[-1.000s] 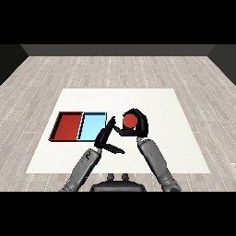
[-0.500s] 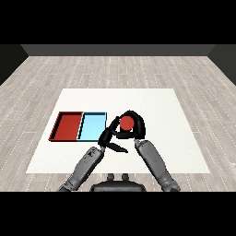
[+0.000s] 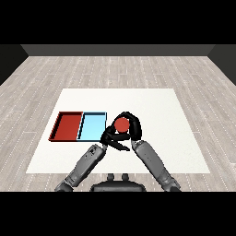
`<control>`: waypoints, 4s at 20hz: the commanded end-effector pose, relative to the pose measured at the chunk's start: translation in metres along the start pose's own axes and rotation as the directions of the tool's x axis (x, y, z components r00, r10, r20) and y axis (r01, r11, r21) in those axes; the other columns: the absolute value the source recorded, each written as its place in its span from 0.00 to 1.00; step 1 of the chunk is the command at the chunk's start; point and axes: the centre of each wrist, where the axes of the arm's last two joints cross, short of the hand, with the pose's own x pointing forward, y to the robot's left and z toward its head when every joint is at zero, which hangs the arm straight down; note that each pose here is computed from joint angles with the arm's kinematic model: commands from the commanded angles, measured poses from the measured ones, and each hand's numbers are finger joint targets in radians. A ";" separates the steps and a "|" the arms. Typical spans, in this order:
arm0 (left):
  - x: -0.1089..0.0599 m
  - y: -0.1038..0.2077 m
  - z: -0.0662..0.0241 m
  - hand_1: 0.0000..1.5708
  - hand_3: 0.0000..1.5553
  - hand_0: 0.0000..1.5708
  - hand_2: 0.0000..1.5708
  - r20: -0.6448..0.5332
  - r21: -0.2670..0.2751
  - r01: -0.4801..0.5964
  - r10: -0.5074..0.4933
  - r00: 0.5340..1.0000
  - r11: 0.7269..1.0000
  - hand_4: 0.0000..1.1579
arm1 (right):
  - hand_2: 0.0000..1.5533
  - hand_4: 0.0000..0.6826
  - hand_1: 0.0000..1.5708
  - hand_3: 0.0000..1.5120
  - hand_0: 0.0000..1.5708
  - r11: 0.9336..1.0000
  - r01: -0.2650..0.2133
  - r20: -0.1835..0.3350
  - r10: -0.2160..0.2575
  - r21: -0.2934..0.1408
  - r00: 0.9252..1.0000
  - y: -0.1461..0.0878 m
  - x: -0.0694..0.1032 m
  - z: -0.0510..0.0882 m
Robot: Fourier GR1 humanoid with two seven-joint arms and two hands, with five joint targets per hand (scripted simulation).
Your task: Pick the red can and put it in the red box
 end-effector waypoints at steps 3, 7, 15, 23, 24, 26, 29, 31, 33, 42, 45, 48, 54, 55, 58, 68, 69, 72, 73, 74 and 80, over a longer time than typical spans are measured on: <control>-0.004 -0.009 -0.0001 0.00 0.00 0.00 0.00 -0.004 -0.025 -0.019 0.019 1.000 1.000 0.00 | 0.96 0.95 1.00 0.93 1.00 1.000 0.023 -0.021 -0.023 0.020 1.000 0.022 0.008 -0.011; -0.007 -0.007 0.0047 0.00 0.00 0.00 0.00 0.016 -0.026 0.010 -0.009 1.000 1.000 0.00 | 0.96 0.96 1.00 0.93 1.00 0.998 0.042 -0.008 -0.042 0.044 0.999 0.022 0.012 -0.006; 0.001 -0.009 -0.0049 1.00 0.98 1.00 1.00 0.001 0.261 0.028 -0.029 1.000 0.965 0.96 | 0.95 0.92 1.00 0.93 1.00 0.997 0.072 -0.026 -0.071 0.028 0.997 0.021 -0.003 0.008; -0.004 0.003 -0.0068 1.00 0.96 1.00 1.00 -0.023 0.257 0.030 -0.025 0.999 0.966 0.97 | 0.95 0.92 1.00 0.92 1.00 0.997 0.077 -0.008 -0.077 0.013 0.997 0.013 -0.002 0.000; -0.013 0.014 0.0004 1.00 0.96 1.00 1.00 -0.029 0.259 0.024 -0.017 0.999 0.965 0.97 | 0.94 0.93 1.00 0.92 1.00 0.997 0.079 -0.003 -0.079 -0.007 0.997 0.015 0.003 0.004; 0.012 0.000 0.0065 1.00 0.96 1.00 1.00 0.002 0.282 0.026 -0.027 1.000 0.959 0.98 | 0.94 0.93 1.00 0.93 1.00 0.998 0.058 -0.009 -0.058 0.025 0.998 0.019 -0.004 -0.016; 0.007 -0.017 -0.0069 1.00 0.96 1.00 1.00 0.030 0.281 0.027 -0.037 0.999 0.959 0.98 | 0.93 0.79 0.98 0.91 0.98 0.996 0.087 -0.003 -0.087 -0.002 0.996 0.021 0.009 0.001; 0.007 -0.017 -0.0034 1.00 0.96 1.00 1.00 0.022 0.282 0.027 -0.034 0.999 0.959 0.98 | 0.66 0.00 0.70 0.49 0.70 0.999 0.028 -0.063 -0.025 0.041 0.998 0.014 0.003 0.016; 0.001 -0.008 -0.0058 1.00 0.96 1.00 1.00 0.018 0.294 0.036 -0.044 0.999 0.955 0.97 | 0.00 0.00 0.00 0.00 0.00 0.995 -0.038 -0.088 0.046 0.090 0.995 0.017 -0.003 0.003; -0.001 -0.015 -0.0161 1.00 0.97 1.00 1.00 0.019 0.285 0.060 -0.068 0.997 0.957 0.98 | 0.00 0.00 0.00 0.00 0.00 0.999 -0.045 -0.062 0.045 0.002 0.997 0.016 -0.015 -0.017; 0.005 0.002 -0.0111 1.00 0.96 1.00 1.00 0.007 0.288 0.047 -0.052 0.999 0.956 0.98 | 0.00 0.00 0.00 0.00 0.00 0.998 -0.053 -0.059 0.053 0.015 0.997 0.008 0.009 -0.010; -0.001 -0.018 -0.0024 1.00 0.96 1.00 1.00 0.019 0.295 0.056 -0.065 0.998 0.954 0.98 | 0.00 0.00 0.00 0.00 0.00 0.999 -0.035 -0.078 0.034 -0.014 0.996 0.003 0.010 -0.006; 0.015 0.005 -0.0030 1.00 0.95 1.00 1.00 0.043 0.302 0.056 -0.072 0.996 0.952 0.98 | 0.00 0.00 0.00 0.00 0.00 0.999 -0.022 -0.050 0.020 -0.041 0.999 -0.008 -0.005 -0.008; 0.001 0.006 -0.0088 1.00 0.95 1.00 1.00 0.016 0.298 0.084 -0.093 0.996 0.951 0.98 | 0.00 0.00 0.00 0.00 0.00 0.999 -0.030 -0.056 0.029 -0.029 0.998 -0.008 0.015 -0.014; 0.019 0.000 -0.0030 1.00 0.95 1.00 1.00 0.033 0.313 0.086 -0.101 0.994 0.946 0.98 | 0.00 0.00 0.00 0.00 0.00 0.998 0.001 -0.021 -0.002 -0.067 1.000 -0.038 0.026 -0.003; 0.025 0.069 -0.0008 1.00 0.94 1.00 1.00 0.026 0.395 0.181 -0.208 0.978 0.901 0.99 | 0.00 0.00 0.00 0.00 0.00 0.985 -0.054 -0.005 0.054 -0.165 0.999 -0.124 0.041 0.061; 0.035 0.078 -0.0128 1.00 0.94 1.00 1.00 0.006 0.426 0.211 -0.235 0.972 0.880 0.98 | 0.00 0.00 0.00 0.00 0.00 0.981 -0.088 -0.023 0.085 -0.172 0.996 -0.135 0.052 0.060; 0.050 0.108 -0.0063 1.00 0.94 1.00 1.00 -0.043 0.465 0.260 -0.271 0.962 0.847 0.97 | 0.00 0.00 0.00 0.00 0.00 0.965 -0.128 -0.060 0.117 -0.229 0.991 -0.153 0.034 0.086; 0.044 0.134 0.0046 1.00 0.94 1.00 1.00 -0.082 0.499 0.299 -0.300 0.951 0.813 0.97 | 0.00 0.00 0.00 0.00 0.00 0.966 -0.111 -0.053 0.101 -0.235 0.993 -0.157 0.041 0.068; 0.045 0.142 0.0177 1.00 0.94 1.00 1.00 -0.106 0.515 0.311 -0.301 0.948 0.799 0.97 | 0.00 0.00 0.00 0.00 0.00 0.968 -0.128 -0.046 0.121 -0.216 0.992 -0.163 0.036 0.083; 0.056 0.219 0.0275 1.00 0.95 1.00 0.99 -0.307 0.564 0.509 -0.408 0.860 0.651 0.98 | 0.00 0.00 0.00 0.00 0.00 0.956 -0.165 -0.084 0.148 -0.243 0.985 -0.179 0.012 0.075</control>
